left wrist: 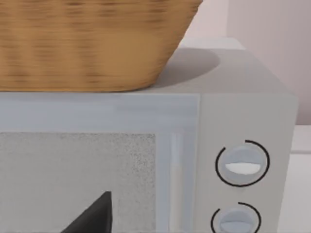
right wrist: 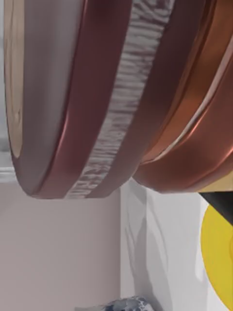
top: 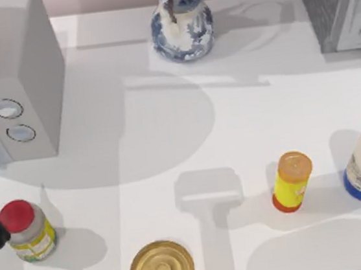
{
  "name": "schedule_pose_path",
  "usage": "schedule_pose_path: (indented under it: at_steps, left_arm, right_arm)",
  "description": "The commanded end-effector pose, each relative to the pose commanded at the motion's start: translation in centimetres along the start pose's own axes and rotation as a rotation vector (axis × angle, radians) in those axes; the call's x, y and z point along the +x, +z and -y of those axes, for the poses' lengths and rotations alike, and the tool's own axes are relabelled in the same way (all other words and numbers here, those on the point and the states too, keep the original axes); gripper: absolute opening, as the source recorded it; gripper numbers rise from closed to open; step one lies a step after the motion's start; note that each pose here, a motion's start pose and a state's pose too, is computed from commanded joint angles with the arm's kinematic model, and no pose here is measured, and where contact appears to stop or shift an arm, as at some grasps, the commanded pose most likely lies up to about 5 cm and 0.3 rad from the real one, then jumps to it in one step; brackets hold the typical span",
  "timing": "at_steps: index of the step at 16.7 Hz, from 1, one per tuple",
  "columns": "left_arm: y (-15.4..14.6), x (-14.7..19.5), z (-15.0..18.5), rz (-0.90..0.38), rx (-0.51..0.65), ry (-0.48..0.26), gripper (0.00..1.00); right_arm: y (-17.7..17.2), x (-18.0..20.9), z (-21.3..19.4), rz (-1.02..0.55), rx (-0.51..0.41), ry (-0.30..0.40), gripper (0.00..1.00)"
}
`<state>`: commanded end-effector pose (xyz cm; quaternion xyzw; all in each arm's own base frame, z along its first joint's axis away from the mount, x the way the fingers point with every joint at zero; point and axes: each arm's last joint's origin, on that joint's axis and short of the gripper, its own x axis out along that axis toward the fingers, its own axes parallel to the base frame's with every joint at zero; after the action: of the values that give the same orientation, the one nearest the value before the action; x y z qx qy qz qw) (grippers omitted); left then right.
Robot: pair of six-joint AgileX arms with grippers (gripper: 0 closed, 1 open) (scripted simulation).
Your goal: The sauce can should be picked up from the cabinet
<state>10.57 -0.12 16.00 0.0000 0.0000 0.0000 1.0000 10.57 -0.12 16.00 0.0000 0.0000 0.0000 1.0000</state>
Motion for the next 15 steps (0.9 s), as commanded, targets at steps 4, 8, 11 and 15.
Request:
schedule_pose_path:
  at_steps: [4, 8, 11, 15]
  left_arm:
    - [0.0, 0.0, 0.0, 0.000, 0.000, 0.000, 1.00]
    - [0.0, 0.0, 0.0, 0.000, 0.000, 0.000, 1.00]
    - [0.0, 0.0, 0.0, 0.000, 0.000, 0.000, 1.00]
    - [0.0, 0.0, 0.0, 0.000, 0.000, 0.000, 1.00]
  right_arm:
    - [0.1, 0.1, -0.1, -0.003, 0.001, 0.003, 0.00]
    - [2.4, 0.7, -0.5, 0.043, -0.005, 0.033, 0.00]
    - [5.1, 2.3, -1.5, 0.088, -0.008, 0.091, 0.00]
    - [8.9, 6.1, -4.1, 0.175, 0.001, 0.206, 0.00]
